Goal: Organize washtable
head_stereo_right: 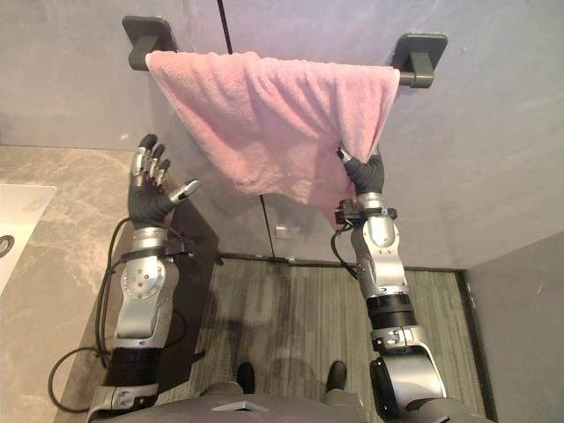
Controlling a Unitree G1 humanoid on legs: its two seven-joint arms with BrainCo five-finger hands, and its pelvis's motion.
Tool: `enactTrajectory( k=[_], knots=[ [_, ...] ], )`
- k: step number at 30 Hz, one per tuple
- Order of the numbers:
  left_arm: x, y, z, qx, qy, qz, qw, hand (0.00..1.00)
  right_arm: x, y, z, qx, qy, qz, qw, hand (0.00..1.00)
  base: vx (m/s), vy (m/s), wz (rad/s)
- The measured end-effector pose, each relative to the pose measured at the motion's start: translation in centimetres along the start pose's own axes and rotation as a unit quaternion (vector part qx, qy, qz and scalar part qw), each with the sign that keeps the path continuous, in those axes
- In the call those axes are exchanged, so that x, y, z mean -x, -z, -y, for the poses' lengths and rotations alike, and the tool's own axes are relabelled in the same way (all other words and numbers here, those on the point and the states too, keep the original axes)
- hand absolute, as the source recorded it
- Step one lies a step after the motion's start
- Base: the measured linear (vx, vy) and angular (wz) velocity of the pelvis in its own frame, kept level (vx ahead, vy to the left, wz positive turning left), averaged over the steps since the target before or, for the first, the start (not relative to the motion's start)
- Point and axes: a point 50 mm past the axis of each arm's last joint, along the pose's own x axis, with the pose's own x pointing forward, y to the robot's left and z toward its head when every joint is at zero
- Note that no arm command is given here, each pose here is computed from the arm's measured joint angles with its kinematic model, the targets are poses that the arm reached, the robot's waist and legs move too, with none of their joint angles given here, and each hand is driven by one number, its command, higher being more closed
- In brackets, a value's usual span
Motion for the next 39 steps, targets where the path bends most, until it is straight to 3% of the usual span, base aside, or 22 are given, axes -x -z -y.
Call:
enactTrajectory(
  k=[7, 14, 15, 24, 39],
  knots=[
    [-2.2, 1.2, 2.4, -0.013, 0.030, -0.023, 0.999, 0.00, 0.0, -0.3, -0.6, -0.005, -0.011, 0.006, 1.000, 1.00, -0.02, -0.002, -0.17],
    [-4.0, 1.6, 2.7, -0.015, 0.001, -0.033, 0.999, 0.00, 0.0, 0.0, -2.1, -0.012, -0.032, 0.001, 0.999, 1.00, -0.03, 0.001, -0.03],
    [-4.1, 1.6, 2.8, -0.012, -0.002, -0.035, 0.999, 1.00, 0.0, 0.0, -2.2, -0.016, -0.032, 0.001, 0.999, 1.00, -0.04, 0.008, -0.06],
    [-5.9, 1.1, 3.3, 0.016, -0.021, -0.036, 0.999, 1.00, -0.1, 0.1, -3.8, -0.041, -0.047, 0.001, 0.998, 1.00, -0.04, -0.005, -0.05],
    [-5.9, 0.9, 3.8, 0.021, -0.015, -0.033, 0.999, 1.00, 0.1, 0.5, -4.2, -0.043, -0.053, -0.008, 0.998, 1.00, 0.00, 0.000, 0.00]
  ],
)
